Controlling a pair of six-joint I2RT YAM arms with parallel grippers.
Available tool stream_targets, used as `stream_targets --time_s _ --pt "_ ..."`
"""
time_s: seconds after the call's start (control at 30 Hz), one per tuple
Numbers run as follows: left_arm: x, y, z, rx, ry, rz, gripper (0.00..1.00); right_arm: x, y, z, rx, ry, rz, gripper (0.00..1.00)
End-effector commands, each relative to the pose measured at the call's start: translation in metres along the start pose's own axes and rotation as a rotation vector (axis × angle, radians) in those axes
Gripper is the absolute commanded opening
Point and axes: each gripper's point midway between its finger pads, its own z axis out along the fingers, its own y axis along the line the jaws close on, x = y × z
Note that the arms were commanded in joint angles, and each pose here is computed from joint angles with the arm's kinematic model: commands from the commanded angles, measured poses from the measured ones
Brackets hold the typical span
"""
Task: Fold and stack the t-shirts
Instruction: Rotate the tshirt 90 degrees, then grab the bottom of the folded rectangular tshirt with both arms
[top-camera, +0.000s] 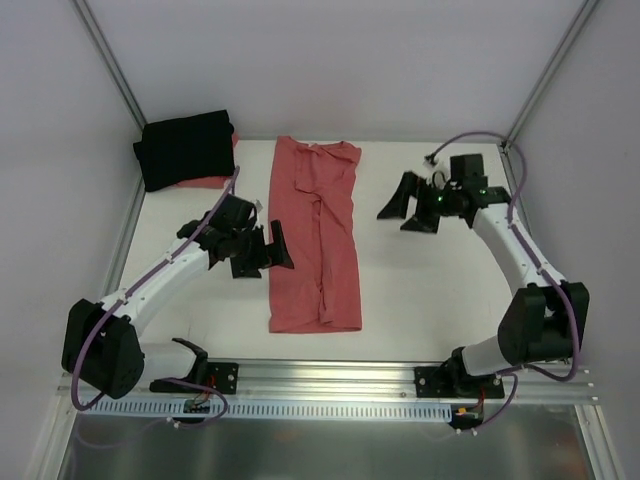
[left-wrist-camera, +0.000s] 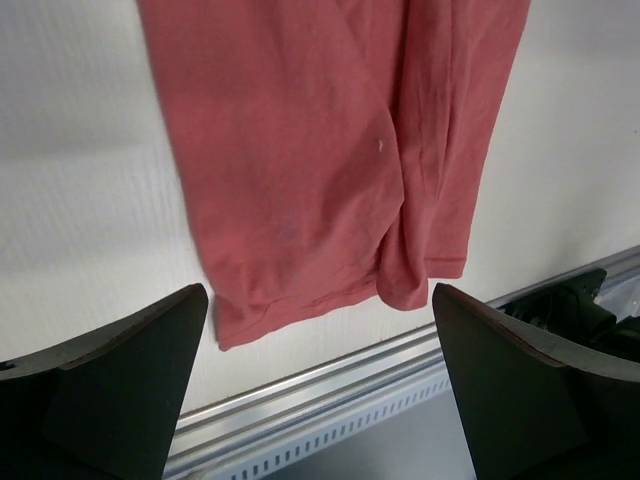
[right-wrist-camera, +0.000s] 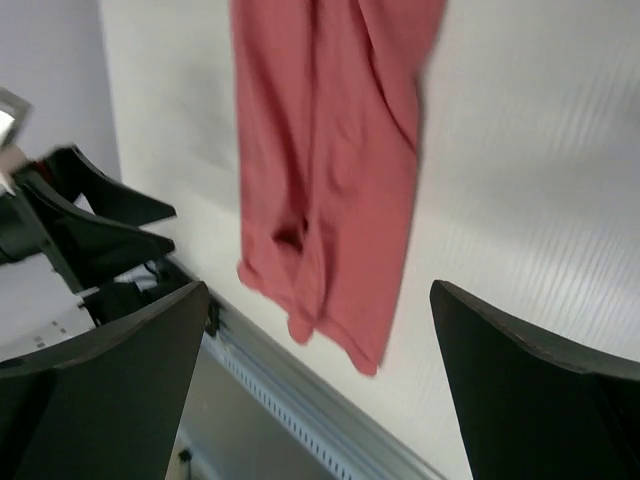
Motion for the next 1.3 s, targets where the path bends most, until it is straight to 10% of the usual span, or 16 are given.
stream_targets --time_s 0.0,0.27,0.9,1.27 --pt "0.033 -0.010 0.014 0.134 0.110 -0.047 0.99 0.092 -0.047 0.023 0.095 0.222 0.099 0.99" --pt "0.084 0.011 0.035 0.171 0.251 -0.121 0.99 0.194 -0.068 0.023 0.116 0.354 0.180 1.00" --pt "0.147 0.067 0.062 0.087 0.319 -0.201 0.99 0.244 -0.061 0.062 0.062 0.411 0.219 0.99" --pt "0.139 0.060 0.070 0.109 0.308 -0.220 0.99 0.268 -0.036 0.086 0.015 0.474 0.231 0.74"
